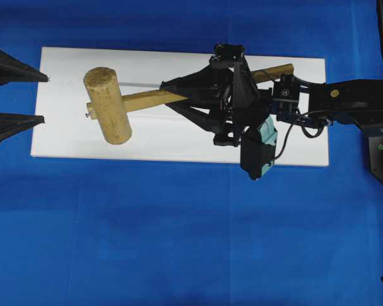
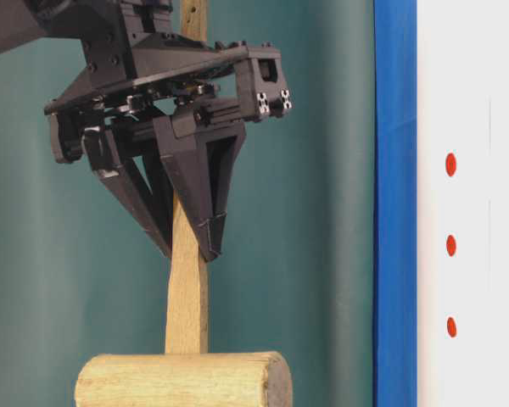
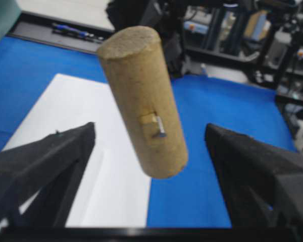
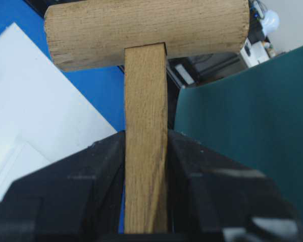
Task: Hit the mark with a hammer.
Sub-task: 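Bring the left gripper toward the mallet head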
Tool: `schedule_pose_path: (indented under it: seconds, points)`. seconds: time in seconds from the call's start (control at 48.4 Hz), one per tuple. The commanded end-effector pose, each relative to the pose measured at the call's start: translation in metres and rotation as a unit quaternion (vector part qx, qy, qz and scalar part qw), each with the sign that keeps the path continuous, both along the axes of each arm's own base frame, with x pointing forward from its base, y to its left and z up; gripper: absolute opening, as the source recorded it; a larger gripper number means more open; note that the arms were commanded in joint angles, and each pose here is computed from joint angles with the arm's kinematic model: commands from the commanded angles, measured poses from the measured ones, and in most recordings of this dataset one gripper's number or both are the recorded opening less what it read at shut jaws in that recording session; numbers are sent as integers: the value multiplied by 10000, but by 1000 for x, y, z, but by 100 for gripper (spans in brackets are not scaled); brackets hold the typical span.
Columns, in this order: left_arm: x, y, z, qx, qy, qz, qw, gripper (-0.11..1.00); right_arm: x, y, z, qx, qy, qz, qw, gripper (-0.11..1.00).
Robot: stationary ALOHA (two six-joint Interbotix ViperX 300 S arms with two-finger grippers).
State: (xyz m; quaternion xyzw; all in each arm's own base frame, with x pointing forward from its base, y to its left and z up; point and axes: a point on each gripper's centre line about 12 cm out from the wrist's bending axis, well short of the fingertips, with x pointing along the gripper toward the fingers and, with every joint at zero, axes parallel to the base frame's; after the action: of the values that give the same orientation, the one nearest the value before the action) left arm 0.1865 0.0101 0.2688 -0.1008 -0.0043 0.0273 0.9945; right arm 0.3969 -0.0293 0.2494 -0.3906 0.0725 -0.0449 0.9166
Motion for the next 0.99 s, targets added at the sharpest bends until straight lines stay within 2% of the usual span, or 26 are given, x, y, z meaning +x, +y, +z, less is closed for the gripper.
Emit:
schedule_pose_path:
  seconds: [0.0, 0.207, 0.641, 0.972]
  points:
    - [4, 3, 6, -70, -104, 72, 9999, 93, 0, 1, 18, -15, -290, 0, 9996, 10]
    - [20, 11, 8, -264, -144, 250, 9992, 94, 0, 0, 19, -18, -320, -10, 9995, 10]
    - [84, 17, 8, -285, -99, 232, 9993, 94, 1, 0, 19, -34, -334, -8, 9994, 10]
    - [106, 19, 4, -364, 33, 237, 9991, 94, 1, 0, 20, -28, -342, -11, 9994, 10]
